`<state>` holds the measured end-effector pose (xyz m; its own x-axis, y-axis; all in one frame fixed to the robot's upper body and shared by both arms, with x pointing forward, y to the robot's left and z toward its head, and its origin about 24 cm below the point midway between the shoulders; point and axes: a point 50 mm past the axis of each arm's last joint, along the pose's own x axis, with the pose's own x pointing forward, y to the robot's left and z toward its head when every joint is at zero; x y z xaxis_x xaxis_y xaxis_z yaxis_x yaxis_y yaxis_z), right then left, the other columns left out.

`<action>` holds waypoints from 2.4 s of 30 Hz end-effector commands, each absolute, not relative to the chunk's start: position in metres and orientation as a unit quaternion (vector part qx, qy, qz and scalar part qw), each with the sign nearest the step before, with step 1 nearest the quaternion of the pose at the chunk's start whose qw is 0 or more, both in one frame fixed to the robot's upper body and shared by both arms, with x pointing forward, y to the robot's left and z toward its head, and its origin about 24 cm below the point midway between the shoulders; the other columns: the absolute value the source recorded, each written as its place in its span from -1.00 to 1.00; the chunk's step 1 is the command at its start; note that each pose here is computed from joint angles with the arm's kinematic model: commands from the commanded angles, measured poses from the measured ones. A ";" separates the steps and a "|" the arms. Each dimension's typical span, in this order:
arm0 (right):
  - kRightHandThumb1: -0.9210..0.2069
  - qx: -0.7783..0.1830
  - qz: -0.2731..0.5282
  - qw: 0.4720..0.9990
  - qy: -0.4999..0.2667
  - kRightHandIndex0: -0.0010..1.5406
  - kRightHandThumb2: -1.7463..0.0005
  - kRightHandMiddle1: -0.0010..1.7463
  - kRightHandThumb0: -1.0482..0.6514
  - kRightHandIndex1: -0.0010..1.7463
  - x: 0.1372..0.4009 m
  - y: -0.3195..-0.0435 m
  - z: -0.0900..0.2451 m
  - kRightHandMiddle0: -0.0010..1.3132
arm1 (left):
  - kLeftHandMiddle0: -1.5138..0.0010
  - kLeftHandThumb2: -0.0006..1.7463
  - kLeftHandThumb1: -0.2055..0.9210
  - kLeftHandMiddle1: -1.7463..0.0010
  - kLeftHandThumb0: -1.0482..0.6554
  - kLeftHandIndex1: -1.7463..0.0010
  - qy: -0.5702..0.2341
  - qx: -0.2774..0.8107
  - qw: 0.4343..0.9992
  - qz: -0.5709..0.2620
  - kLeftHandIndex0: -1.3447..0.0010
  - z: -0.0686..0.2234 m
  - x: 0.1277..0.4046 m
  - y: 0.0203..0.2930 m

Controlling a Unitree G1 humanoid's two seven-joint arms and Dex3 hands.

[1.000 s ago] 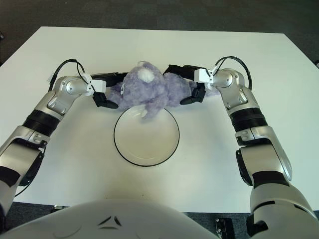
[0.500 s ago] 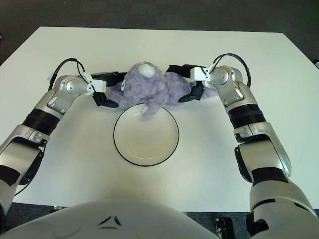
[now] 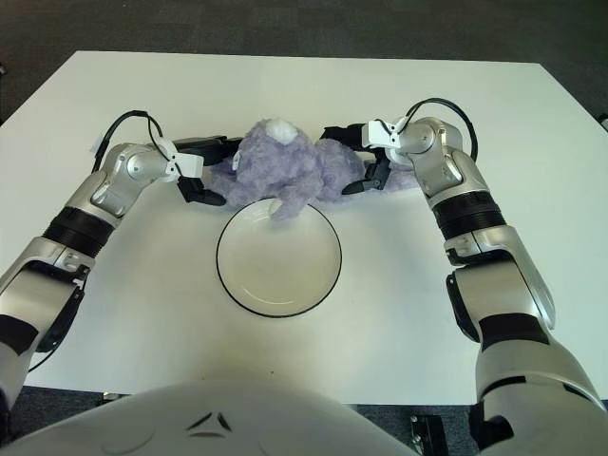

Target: Put the doll into the plate.

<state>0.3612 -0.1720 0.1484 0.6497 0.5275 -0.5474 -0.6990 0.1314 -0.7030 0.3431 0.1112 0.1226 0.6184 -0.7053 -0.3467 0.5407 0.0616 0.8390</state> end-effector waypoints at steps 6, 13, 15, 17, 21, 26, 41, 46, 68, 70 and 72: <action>0.30 -0.568 0.413 0.708 0.072 -1.00 -0.27 0.30 -0.49 0.15 0.359 -0.168 0.152 -1.00 | 0.76 0.24 -0.13 -0.70 -0.51 -0.62 -0.083 0.533 0.727 -0.424 1.00 0.122 0.345 0.113; 0.04 -0.592 0.404 0.695 0.061 -0.93 -0.19 0.79 -0.63 0.92 0.359 -0.169 0.151 -1.00 | 0.52 0.27 -0.16 -0.93 -0.51 -0.97 -0.090 0.532 0.729 -0.421 0.88 0.119 0.345 0.113; 0.00 -0.593 0.403 0.695 0.061 -0.73 -0.16 0.88 -0.66 0.96 0.360 -0.170 0.149 -0.98 | 0.34 0.25 -0.17 -0.97 -0.52 -0.98 -0.088 0.524 0.734 -0.423 0.77 0.118 0.346 0.112; -0.02 -0.592 0.403 0.695 0.060 -0.51 -0.14 0.94 -0.69 0.98 0.360 -0.170 0.149 -0.94 | 0.20 0.24 -0.18 -0.98 -0.53 -0.99 -0.087 0.519 0.737 -0.425 0.67 0.118 0.346 0.112; -0.02 -0.586 0.405 0.699 0.057 -0.24 -0.11 0.99 -0.70 1.00 0.360 -0.170 0.149 -0.84 | 0.03 0.22 -0.17 -1.00 -0.54 -1.00 -0.085 0.514 0.740 -0.426 0.54 0.117 0.348 0.111; 0.19 -0.554 0.411 0.722 0.054 0.13 -0.24 1.00 -0.47 1.00 0.360 -0.171 0.147 -0.44 | -0.19 0.21 -0.15 -1.00 -0.54 -1.00 -0.086 0.509 0.742 -0.427 0.40 0.116 0.348 0.109; 0.56 -0.510 0.384 0.770 -0.016 0.62 -0.85 1.00 0.21 1.00 0.348 -0.173 0.141 0.56 | -0.60 0.23 -0.14 -1.00 -0.50 -1.00 -0.097 0.504 0.759 -0.400 0.07 0.113 0.351 0.107; 0.63 -0.525 0.347 0.777 -0.032 0.69 -0.96 1.00 0.31 1.00 0.347 -0.172 0.142 0.70 | -0.62 0.22 -0.13 -1.00 -0.51 -1.00 -0.092 0.492 0.772 -0.391 0.04 0.113 0.353 0.107; 0.50 -0.446 0.163 0.856 -0.203 0.86 -0.88 1.00 0.23 1.00 0.317 -0.171 0.134 0.92 | -0.62 0.69 -0.33 -1.00 -0.41 -1.00 -0.065 0.439 0.826 -0.347 -0.08 0.113 0.355 0.109; 0.45 -0.451 0.144 0.851 -0.226 0.82 -0.85 1.00 0.22 1.00 0.314 -0.170 0.133 0.89 | -0.62 0.70 -0.33 -1.00 -0.41 -1.00 -0.068 0.437 0.829 -0.344 -0.08 0.113 0.355 0.109; 0.43 -0.457 0.127 0.845 -0.249 0.79 -0.83 1.00 0.23 1.00 0.313 -0.170 0.133 0.87 | -0.62 0.70 -0.33 -1.00 -0.41 -1.00 -0.072 0.437 0.829 -0.341 -0.09 0.113 0.355 0.109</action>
